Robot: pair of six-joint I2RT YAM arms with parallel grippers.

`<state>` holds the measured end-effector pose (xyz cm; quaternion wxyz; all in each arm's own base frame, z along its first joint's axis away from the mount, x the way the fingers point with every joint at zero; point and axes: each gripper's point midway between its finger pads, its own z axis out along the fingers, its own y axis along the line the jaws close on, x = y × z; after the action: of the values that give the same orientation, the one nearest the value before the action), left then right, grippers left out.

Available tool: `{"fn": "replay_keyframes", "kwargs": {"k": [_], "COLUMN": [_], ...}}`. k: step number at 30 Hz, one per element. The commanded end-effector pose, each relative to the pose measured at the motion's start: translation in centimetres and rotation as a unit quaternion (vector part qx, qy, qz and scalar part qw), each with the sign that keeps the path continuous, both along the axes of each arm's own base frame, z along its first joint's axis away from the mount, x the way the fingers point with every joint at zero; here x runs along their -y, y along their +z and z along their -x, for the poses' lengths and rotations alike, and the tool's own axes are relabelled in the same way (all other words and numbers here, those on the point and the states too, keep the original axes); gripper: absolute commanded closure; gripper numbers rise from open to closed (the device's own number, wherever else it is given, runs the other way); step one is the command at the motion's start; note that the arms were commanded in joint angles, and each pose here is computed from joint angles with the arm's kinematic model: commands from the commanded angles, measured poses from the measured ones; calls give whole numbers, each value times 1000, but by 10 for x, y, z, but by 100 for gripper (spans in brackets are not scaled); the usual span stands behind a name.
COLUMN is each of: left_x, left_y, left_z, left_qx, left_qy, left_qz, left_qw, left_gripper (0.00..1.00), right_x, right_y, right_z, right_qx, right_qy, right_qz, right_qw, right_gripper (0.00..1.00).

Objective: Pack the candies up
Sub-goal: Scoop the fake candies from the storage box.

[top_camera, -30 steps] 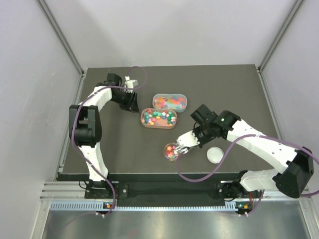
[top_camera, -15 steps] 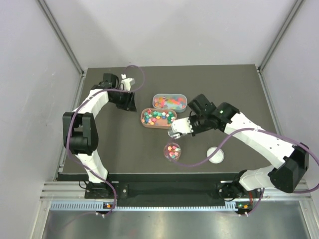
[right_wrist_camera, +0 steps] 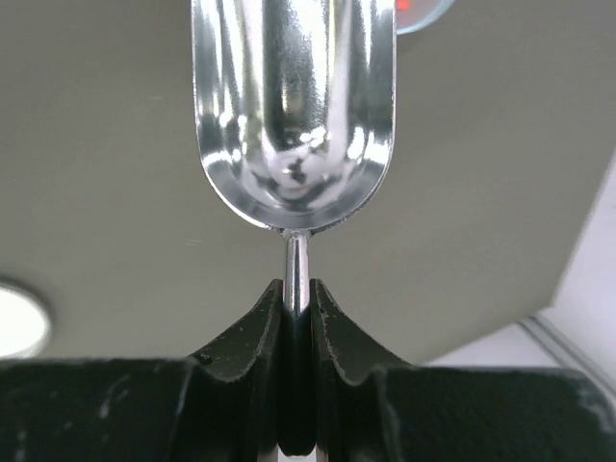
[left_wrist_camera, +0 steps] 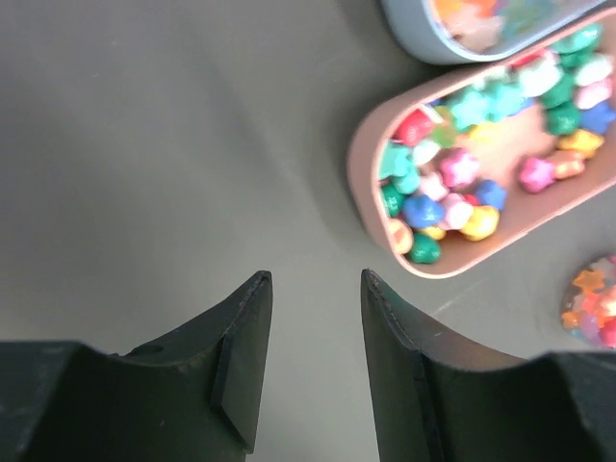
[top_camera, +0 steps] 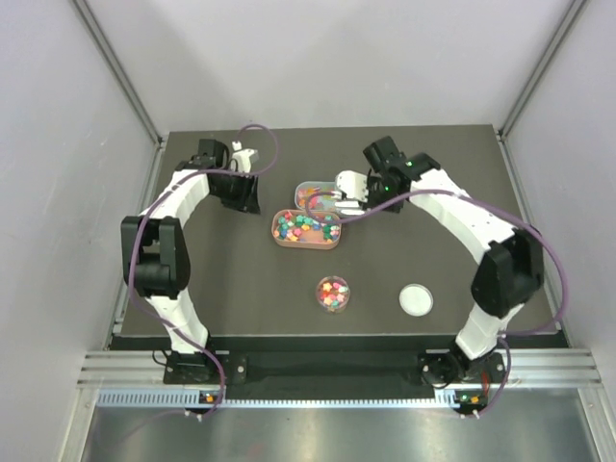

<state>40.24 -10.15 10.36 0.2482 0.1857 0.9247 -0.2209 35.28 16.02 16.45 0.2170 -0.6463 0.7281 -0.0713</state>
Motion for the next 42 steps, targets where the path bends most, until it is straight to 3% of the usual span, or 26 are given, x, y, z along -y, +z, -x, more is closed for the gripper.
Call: {"fn": "replay_keyframes", "kwargs": {"k": [1, 7, 17, 32, 42], "left_x": [-12, -17, 8, 81, 89], "left_y": [2, -26, -58, -73, -64], "left_z": [-13, -18, -16, 14, 19], "left_qx": [-7, -37, -66, -93, -87], "left_qy": [7, -3, -3, -52, -52], "left_qz": [-36, -57, -30, 25, 41], "left_qw": [999, 998, 997, 994, 994], "left_gripper": [53, 54, 55, 56, 56], "right_x": [12, 1, -16, -19, -8], "right_y": [44, 73, 43, 9, 2], "right_z": [-44, -72, -12, -15, -4], "right_qx": [61, 82, -22, -62, -68], "right_qy": [15, 72, 164, 144, 140], "right_qz": [42, 104, 196, 281, 327], "right_qw": [997, 989, 967, 947, 932], "right_gripper": [100, 100, 100, 100, 100]}}
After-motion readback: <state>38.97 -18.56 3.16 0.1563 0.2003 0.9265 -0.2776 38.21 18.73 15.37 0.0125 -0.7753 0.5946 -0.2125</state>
